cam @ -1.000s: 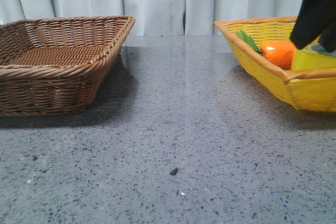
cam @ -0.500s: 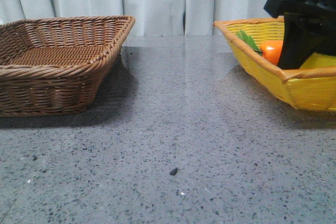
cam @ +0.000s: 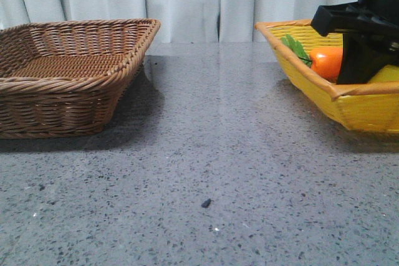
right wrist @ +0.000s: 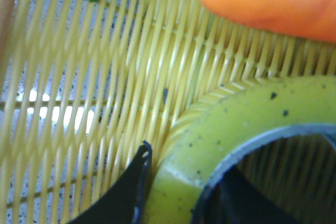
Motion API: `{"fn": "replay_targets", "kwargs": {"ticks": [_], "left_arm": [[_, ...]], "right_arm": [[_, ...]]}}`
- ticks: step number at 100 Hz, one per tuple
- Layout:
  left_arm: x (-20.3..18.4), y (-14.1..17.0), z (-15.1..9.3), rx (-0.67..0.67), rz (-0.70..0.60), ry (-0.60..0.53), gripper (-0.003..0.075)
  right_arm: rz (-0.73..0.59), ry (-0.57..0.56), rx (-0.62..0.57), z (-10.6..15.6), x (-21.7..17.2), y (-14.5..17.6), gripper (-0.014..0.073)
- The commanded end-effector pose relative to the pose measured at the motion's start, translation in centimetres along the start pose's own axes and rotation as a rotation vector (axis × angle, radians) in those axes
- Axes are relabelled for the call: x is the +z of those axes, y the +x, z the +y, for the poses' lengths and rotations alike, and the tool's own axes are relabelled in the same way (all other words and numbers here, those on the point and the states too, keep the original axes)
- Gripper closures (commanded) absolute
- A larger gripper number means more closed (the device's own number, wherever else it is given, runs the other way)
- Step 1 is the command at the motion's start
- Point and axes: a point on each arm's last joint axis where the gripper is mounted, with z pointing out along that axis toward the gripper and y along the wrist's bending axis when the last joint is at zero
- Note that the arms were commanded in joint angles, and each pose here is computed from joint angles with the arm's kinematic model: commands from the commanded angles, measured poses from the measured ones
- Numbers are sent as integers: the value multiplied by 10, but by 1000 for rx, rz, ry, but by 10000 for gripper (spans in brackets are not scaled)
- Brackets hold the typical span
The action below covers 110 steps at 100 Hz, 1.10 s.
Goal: Transfer tape with both arms
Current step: 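Lower the right gripper into the yellow basket onto the yellow tape roll, then lift the tape roll with the right gripper and set it on the table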
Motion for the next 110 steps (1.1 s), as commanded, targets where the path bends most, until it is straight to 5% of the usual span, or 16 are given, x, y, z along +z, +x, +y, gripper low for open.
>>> {"fn": "replay_targets", "kwargs": {"ticks": [1, 33, 61, 83, 110], "left_arm": [[0, -19, -1, -12, -107, 8, 741], [0, -19, -1, -12, -107, 8, 741], [0, -19, -1, -12, -107, 8, 741], [0, -19, -1, -12, -107, 8, 741], [0, -19, -1, -12, -107, 8, 741]], "right_arm": [[-88, -8, 3, 3, -16, -11, 668], [-108, -54, -76, 24, -73, -38, 649], [-157, -179, -303, 98, -113, -49, 648], [-127, -272, -457, 159, -89, -40, 648], [-1, -274, -488, 178, -40, -40, 648]]}}
